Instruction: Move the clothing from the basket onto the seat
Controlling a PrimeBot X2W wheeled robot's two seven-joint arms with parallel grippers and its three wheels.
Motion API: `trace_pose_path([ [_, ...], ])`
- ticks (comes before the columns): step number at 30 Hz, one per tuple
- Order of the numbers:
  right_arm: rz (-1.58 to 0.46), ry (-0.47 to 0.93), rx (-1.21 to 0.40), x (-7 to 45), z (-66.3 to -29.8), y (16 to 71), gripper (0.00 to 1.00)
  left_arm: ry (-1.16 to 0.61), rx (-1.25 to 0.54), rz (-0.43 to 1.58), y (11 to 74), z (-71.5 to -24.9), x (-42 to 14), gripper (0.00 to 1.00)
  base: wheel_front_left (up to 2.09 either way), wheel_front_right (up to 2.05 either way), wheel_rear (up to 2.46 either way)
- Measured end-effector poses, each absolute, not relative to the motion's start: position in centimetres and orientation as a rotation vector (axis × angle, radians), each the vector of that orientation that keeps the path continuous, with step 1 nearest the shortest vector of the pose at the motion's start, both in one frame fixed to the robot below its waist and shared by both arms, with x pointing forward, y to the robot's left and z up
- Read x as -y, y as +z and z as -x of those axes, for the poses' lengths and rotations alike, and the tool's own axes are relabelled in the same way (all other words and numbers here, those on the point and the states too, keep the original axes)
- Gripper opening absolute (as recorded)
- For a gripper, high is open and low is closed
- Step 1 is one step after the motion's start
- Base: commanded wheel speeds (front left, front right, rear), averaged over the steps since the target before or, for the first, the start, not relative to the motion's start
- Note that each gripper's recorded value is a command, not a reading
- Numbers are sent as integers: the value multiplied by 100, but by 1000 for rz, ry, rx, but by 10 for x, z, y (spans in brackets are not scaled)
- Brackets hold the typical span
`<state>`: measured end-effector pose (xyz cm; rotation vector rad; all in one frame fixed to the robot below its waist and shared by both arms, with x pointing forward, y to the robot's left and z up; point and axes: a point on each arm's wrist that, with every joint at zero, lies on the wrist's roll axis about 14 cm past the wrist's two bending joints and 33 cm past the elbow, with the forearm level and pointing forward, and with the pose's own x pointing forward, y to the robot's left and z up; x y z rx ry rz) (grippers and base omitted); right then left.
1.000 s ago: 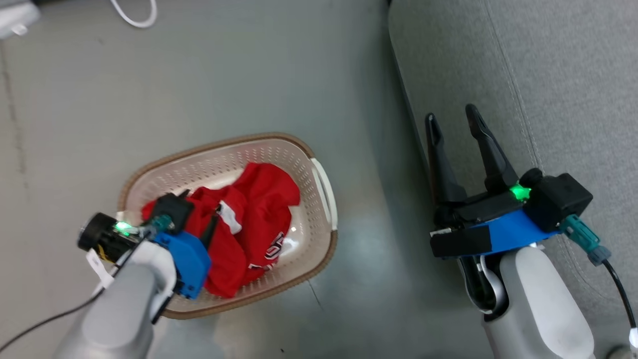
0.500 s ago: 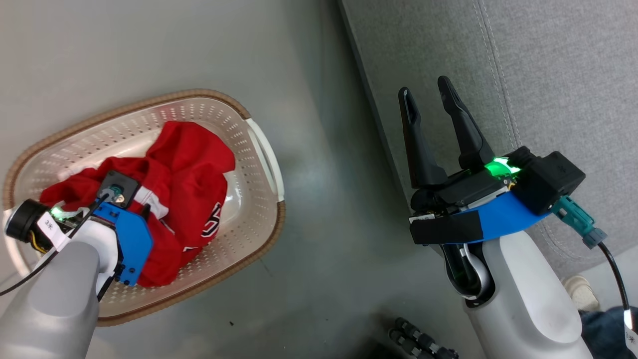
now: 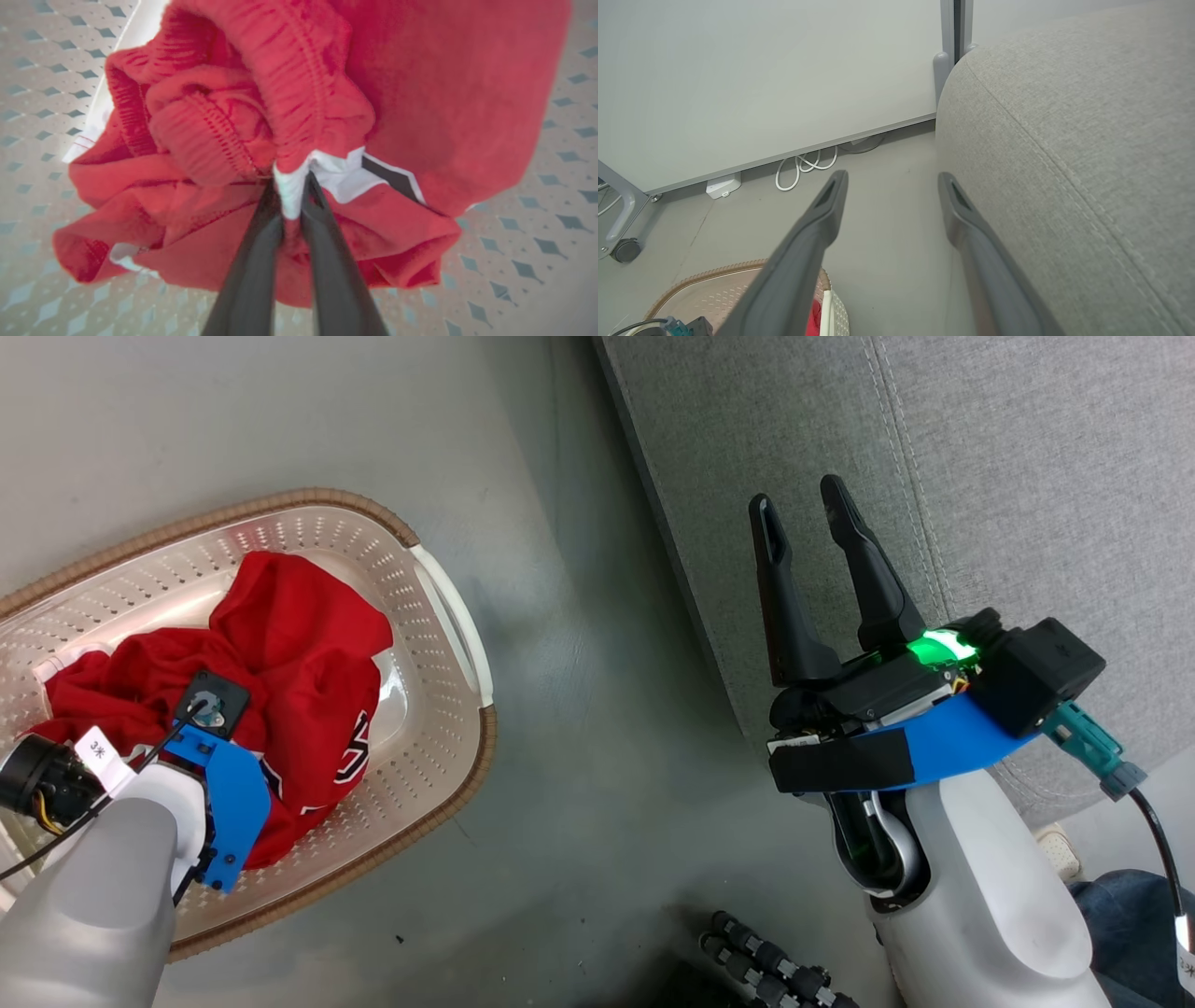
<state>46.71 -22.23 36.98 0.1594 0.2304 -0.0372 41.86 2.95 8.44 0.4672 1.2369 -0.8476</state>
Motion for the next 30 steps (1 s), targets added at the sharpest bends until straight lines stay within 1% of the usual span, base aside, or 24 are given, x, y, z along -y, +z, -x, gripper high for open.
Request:
trace_pose_path([
  [9,-161,-45,-230,225,-467,369,100,-839,-1227,-464,84,-423,-28,0,0,0,0],
  [15,-162,-34,-222,221,-467,374,100,-815,-1173,-418,102,-432,-20,0,0,0,0],
  [21,-114,-22,-193,220,-464,392,100,-784,-1073,-319,150,-437,-3,0,0,0,0],
  [30,-99,0,-171,206,-433,417,100,-717,-833,-200,259,-453,13,0,0,0,0],
])
